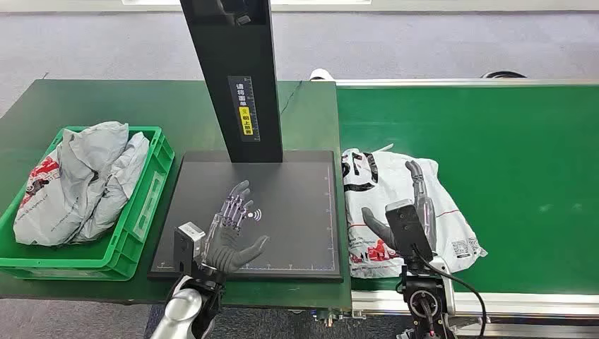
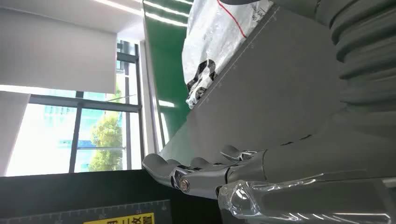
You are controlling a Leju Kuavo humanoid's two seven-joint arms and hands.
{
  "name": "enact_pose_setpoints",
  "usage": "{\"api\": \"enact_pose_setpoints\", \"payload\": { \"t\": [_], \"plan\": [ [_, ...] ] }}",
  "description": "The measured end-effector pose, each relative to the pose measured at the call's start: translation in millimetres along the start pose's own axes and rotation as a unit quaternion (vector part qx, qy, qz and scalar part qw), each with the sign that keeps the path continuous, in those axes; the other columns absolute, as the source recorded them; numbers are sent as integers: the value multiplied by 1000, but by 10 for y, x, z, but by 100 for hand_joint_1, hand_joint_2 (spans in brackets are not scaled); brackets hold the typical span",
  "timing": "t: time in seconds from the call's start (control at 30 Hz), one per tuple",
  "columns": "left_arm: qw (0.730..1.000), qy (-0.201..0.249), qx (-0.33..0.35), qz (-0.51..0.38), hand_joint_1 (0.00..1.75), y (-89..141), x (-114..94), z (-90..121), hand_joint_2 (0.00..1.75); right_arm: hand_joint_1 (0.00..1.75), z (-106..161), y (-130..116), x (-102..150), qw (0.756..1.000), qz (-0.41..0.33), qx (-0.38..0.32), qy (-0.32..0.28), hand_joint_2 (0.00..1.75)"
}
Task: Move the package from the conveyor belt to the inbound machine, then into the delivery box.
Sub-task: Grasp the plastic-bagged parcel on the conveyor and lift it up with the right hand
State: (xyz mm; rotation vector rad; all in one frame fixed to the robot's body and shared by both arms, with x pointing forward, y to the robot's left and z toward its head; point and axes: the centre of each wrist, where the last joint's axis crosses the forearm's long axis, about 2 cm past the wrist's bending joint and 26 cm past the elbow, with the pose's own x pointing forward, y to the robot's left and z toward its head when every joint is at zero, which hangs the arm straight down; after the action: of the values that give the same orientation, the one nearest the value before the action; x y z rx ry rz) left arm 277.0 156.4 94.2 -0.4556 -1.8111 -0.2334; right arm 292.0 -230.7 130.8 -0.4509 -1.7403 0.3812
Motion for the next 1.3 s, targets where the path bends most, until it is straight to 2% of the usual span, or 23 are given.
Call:
{"api": "enact_pose_setpoints", "payload": {
  "t": [0.13, 0.37, 0.47, 0.63, 0.8, 1.07, 1.27, 1.3],
  "plan": [
    [1000, 3, 1, 1, 0, -11, -22, 54, 175, 0, -73, -140, -92, 999, 44, -11, 21, 175],
    [1000, 5, 2, 3, 0, -19, -56, 132, 175, 0, -284, -545, -471, 987, 129, -34, 88, 175],
    [1000, 6, 1, 4, 0, -9, -57, 137, 175, 0, -350, -672, -645, 976, 183, -16, 119, 175],
    [1000, 6, 1, 3, 0, 22, -52, 145, 175, 0, -416, -788, -915, 960, 212, 52, 175, 175],
    [1000, 6, 3, 3, 0, 46, -52, 153, 175, 0, -457, -790, -1080, 945, 221, 138, 198, 175],
    [1000, 7, 10, 2, 0, 80, -56, 165, 175, 0, -522, -641, -1223, 920, 172, 289, 200, 175],
    [1000, 10, 17, 0, 0, 96, -56, 171, 175, 0, -569, -555, -1233, 897, 195, 328, 224, 175],
    [1000, 11, 17, 0, 0, 97, -55, 171, 175, 38, -578, -544, -1230, 893, 201, 332, 227, 175]
  ]
}}
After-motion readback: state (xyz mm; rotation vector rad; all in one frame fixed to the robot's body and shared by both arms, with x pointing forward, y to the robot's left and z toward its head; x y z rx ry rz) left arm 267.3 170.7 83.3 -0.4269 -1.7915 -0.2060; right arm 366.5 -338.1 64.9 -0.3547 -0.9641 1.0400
